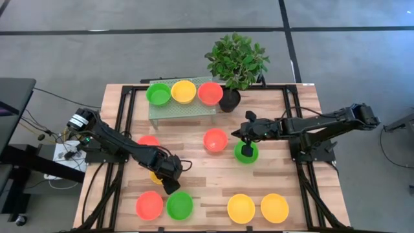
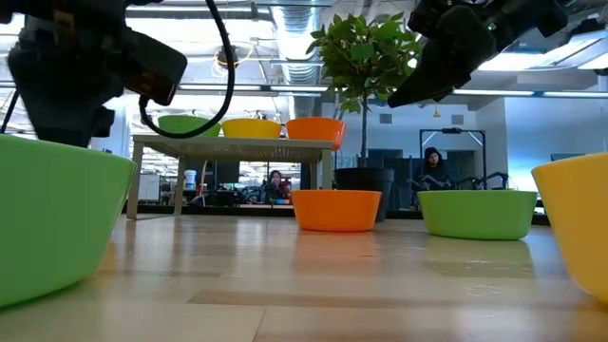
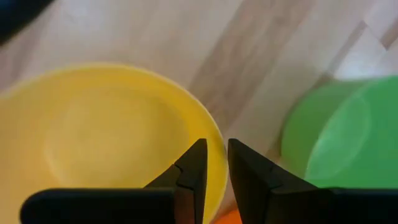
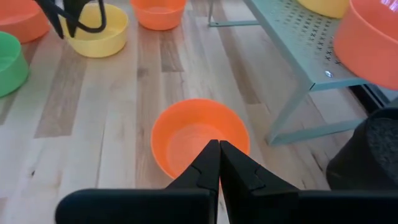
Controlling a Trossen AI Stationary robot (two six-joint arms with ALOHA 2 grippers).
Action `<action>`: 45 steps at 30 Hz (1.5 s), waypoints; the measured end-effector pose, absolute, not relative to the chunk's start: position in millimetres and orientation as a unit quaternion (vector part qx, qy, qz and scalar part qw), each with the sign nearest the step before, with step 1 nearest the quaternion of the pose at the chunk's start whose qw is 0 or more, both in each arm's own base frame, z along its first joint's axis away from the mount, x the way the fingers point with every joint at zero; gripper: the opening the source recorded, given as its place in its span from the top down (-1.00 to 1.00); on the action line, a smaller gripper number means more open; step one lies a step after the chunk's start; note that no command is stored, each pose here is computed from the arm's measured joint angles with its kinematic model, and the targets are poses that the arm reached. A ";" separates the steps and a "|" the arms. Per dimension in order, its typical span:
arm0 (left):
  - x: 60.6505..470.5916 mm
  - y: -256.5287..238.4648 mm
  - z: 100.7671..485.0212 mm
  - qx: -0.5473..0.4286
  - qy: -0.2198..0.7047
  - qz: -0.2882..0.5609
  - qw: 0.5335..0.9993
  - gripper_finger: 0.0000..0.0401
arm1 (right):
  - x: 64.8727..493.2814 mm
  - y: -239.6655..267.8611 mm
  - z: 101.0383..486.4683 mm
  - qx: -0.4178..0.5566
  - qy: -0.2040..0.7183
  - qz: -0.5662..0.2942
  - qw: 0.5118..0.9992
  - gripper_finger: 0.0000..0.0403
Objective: Pick & Place Mini bowls
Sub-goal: Stack the yellow bowl on top of the yellow bowl on the shelf
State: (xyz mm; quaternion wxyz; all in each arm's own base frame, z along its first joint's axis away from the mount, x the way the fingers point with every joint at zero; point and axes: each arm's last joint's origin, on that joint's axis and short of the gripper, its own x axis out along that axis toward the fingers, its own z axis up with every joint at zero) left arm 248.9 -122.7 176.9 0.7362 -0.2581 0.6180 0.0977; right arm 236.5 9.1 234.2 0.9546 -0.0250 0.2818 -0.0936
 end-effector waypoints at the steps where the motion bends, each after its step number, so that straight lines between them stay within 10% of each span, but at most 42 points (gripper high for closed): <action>1: 248.8 -122.5 176.0 -0.253 0.612 0.103 0.742 0.68 | 236.5 9.1 234.2 -0.025 0.282 -0.093 0.955 0.98; 13: 250.1 -121.4 176.1 -0.209 0.586 0.116 0.774 0.96 | 236.6 11.0 234.1 -0.018 0.283 -0.071 0.956 0.98; 26: 300.6 -120.2 275.5 0.043 0.450 -0.011 0.892 0.98 | 239.3 11.0 238.6 -0.016 0.257 -0.071 0.964 0.99; 45: 314.9 1.8 341.2 0.207 0.435 0.099 0.871 0.98 | 238.6 11.3 234.9 0.003 0.273 -0.077 0.959 0.99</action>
